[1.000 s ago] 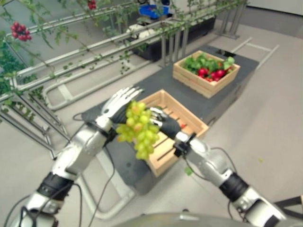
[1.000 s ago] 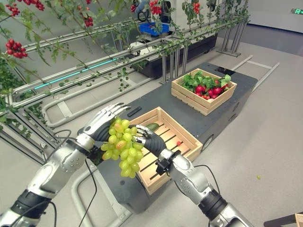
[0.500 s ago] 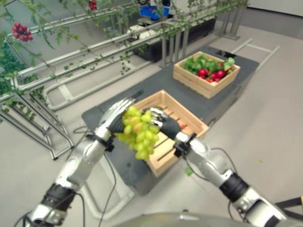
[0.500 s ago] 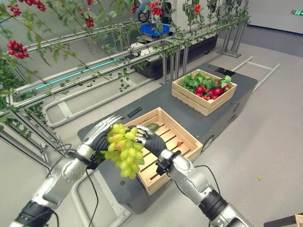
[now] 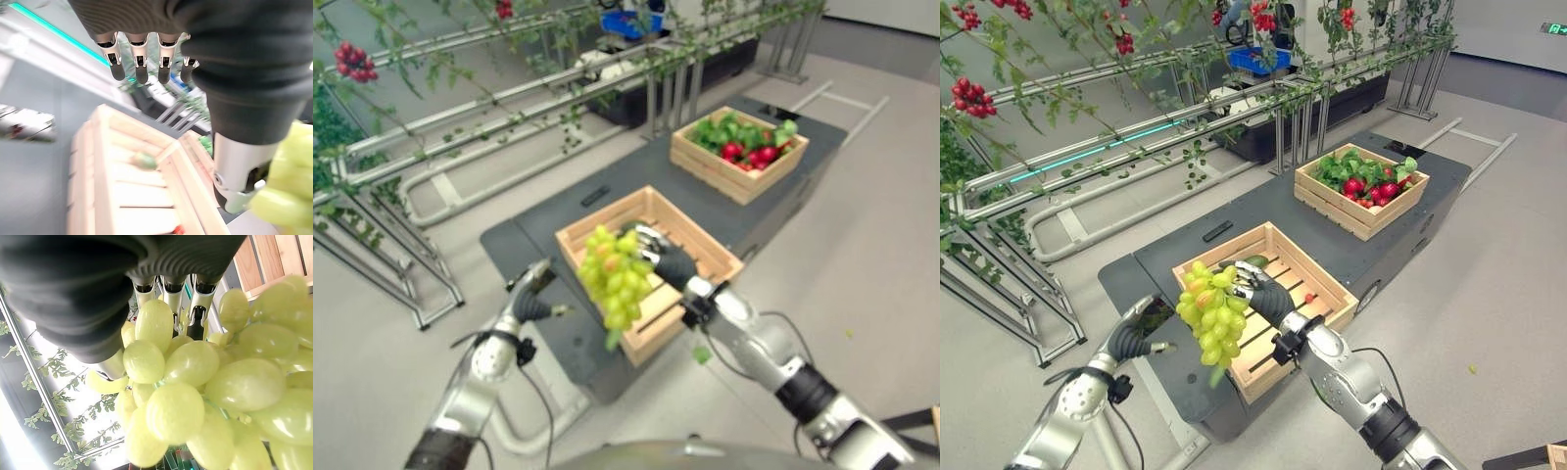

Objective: Pick up the fruits from the basket on one side to the basket on the other side

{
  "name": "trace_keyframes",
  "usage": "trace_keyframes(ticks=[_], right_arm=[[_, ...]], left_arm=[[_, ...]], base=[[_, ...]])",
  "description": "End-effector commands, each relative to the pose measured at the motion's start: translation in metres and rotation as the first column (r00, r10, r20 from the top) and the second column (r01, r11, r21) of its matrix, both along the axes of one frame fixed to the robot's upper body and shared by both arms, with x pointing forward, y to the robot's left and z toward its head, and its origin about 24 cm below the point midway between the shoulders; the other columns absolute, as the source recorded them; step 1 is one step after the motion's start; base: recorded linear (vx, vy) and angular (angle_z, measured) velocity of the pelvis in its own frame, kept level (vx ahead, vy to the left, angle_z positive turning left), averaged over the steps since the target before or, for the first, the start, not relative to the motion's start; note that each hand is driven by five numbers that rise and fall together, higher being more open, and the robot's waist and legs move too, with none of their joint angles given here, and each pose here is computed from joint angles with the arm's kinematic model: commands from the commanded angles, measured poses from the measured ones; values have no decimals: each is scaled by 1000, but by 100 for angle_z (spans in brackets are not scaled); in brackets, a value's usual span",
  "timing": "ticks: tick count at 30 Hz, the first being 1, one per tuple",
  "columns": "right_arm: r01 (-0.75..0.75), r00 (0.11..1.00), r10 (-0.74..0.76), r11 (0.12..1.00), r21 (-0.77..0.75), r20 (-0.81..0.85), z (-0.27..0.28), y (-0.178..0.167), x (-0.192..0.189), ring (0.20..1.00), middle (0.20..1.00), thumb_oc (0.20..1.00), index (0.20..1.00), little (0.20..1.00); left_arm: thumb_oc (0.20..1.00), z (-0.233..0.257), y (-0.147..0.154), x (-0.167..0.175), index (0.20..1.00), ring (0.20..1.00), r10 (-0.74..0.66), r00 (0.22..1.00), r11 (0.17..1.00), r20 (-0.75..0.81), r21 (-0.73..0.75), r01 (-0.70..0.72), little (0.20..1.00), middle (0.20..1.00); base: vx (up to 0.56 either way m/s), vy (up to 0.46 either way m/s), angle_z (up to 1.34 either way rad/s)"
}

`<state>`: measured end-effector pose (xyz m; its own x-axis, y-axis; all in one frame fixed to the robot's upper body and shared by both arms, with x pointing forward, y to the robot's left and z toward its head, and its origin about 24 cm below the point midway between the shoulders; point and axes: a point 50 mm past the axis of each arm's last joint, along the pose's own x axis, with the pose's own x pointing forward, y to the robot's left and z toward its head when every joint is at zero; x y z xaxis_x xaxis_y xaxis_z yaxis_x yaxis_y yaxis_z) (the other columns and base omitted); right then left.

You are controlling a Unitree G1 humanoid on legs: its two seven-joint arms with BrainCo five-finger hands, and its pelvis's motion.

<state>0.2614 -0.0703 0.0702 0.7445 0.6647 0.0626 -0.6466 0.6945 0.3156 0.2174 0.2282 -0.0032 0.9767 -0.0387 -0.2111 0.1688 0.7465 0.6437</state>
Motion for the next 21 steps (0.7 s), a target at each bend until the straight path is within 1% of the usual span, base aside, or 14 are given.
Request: trace_keyframes(ticks=[1,3,4,6,7,9,12,13,14,16,17,18,19,21], right_arm=[[-13,975,-39,973,232,220,60,9,8,200,200,200,200,200],[9,970,-67,971,241,234,64,6,10,200,200,200,200,200],[9,970,-67,971,240,235,64,6,10,200,200,200,200,200],[23,965,-85,970,243,248,67,4,10,200,200,200,200,200],[23,965,-85,970,243,248,67,4,10,200,200,200,200,200],[67,947,-136,970,236,291,75,-4,11,200,200,200,200,200],[99,922,-177,967,233,344,84,-13,11,200,200,200,200,200],[114,907,-197,966,232,373,89,-18,10,200,200,200,200,200],[115,907,-197,966,232,373,89,-19,10,200,200,200,200,200],[138,894,-219,965,225,391,91,-25,9,200,200,200,200,200],[138,894,-219,965,224,391,91,-25,9,200,200,200,200,200],[172,883,-249,960,220,397,89,-33,7,200,200,200,200,200],[189,874,-264,958,215,408,91,-38,6,200,200,200,200,200],[229,853,-293,954,195,431,91,-49,4,200,200,200,200,200]], left_arm=[[1000,3,5,15,1000,1000,18,999,1000,34,-5,-18,1000,1000],[1000,-18,4,6,1000,1000,55,997,998,-45,-27,-56,1000,1000],[1000,-18,4,7,1000,1000,55,998,998,-44,-28,-56,1000,1000],[1000,-37,5,-2,1000,1000,109,987,993,-118,-42,-114,1000,1000],[1000,-37,5,-2,1000,1000,108,987,993,-118,-42,-114,1000,1000],[1000,-64,6,-16,1000,1000,189,955,978,-229,-50,-205,1000,1000],[1000,-90,5,-33,1000,1000,234,909,967,-344,-19,-256,1000,1000],[1000,-107,3,-48,1000,1000,267,863,954,-429,-8,-299,1000,1000],[1000,-107,3,-47,1000,1000,266,864,954,-428,-8,-298,1000,1000],[1000,-125,3,-67,1000,1000,324,792,930,-517,19,-368,1000,1000],[1000,-125,3,-67,1000,1000,324,793,930,-517,19,-367,1000,1000],[1000,-136,3,-83,1000,1000,363,728,908,-582,47,-415,1000,1000],[1000,-142,5,-92,1000,1000,387,686,894,-617,66,-444,1000,1000],[1000,-148,8,-106,1000,1000,421,625,870,-657,96,-484,1000,1000]], base=[[0,0,0],[-20,14,3],[-13,14,3],[16,7,1],[0,0,0],[-42,16,1],[-41,21,1],[-33,20,0],[-36,20,0],[0,0,0],[-42,17,0],[-45,12,-1],[-64,23,0],[-54,37,0]])
